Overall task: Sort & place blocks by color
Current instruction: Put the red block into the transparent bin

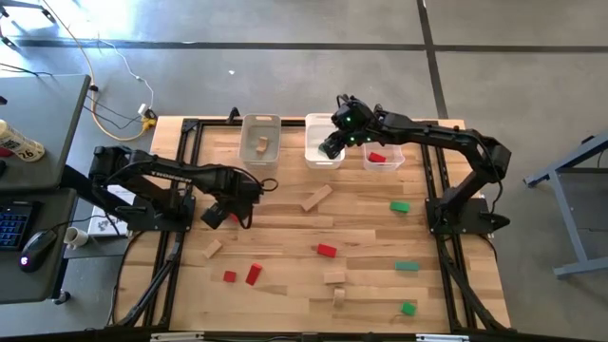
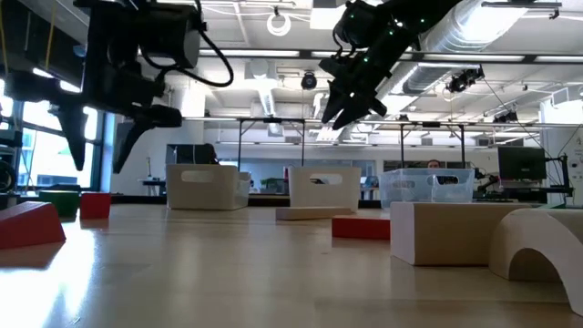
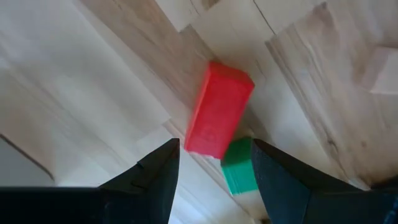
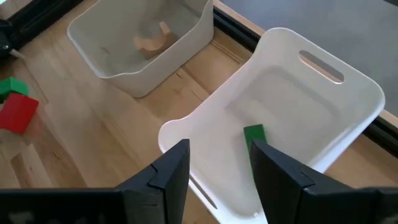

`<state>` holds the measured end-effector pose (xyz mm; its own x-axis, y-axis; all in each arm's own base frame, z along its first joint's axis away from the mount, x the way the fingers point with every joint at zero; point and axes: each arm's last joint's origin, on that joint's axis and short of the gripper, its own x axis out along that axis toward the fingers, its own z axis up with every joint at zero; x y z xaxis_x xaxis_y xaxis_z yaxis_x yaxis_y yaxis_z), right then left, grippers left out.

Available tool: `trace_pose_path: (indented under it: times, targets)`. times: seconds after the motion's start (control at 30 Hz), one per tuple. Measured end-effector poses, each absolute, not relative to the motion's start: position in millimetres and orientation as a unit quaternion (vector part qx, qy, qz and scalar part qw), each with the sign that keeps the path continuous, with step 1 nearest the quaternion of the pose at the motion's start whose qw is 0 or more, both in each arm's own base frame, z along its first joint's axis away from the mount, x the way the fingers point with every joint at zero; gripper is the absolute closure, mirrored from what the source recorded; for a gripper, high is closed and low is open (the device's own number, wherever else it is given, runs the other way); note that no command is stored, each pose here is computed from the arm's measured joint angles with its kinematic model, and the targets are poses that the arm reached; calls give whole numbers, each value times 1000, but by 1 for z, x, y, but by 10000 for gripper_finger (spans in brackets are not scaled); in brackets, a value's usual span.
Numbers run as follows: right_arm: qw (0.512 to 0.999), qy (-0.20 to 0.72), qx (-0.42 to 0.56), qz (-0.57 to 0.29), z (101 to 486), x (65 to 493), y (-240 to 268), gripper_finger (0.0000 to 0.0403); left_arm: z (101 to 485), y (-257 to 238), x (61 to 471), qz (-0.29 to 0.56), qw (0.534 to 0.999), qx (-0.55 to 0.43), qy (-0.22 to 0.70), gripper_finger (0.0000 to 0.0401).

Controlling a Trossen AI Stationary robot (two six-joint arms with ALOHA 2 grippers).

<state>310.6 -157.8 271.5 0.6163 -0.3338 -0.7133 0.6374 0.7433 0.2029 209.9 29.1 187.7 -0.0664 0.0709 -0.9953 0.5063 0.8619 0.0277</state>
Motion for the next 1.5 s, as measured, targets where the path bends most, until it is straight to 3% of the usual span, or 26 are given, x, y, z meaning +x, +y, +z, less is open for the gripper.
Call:
trace_pose_path:
  times: [0.47, 0.7, 1.27, 1.37, 1.5]
  targets:
    - [868, 334, 233, -285, 272, 311, -158, 249, 166, 27, 199, -193, 632, 231, 714, 215]
    - [868, 334, 234, -285, 272, 311, -158, 249, 158, 29, 201, -152, 645, 249, 706, 215]
    - [867, 333, 238, -283, 272, 311, -158, 249, 138, 29, 198, -166, 637, 245, 712, 215]
    - [868, 333, 239, -281, 272, 311, -158, 249, 135, 29, 199, -149, 637, 230, 720, 226]
    - [868, 332, 250, -272, 272, 312, -155, 249, 135, 29, 200, -125, 646, 216, 721, 273]
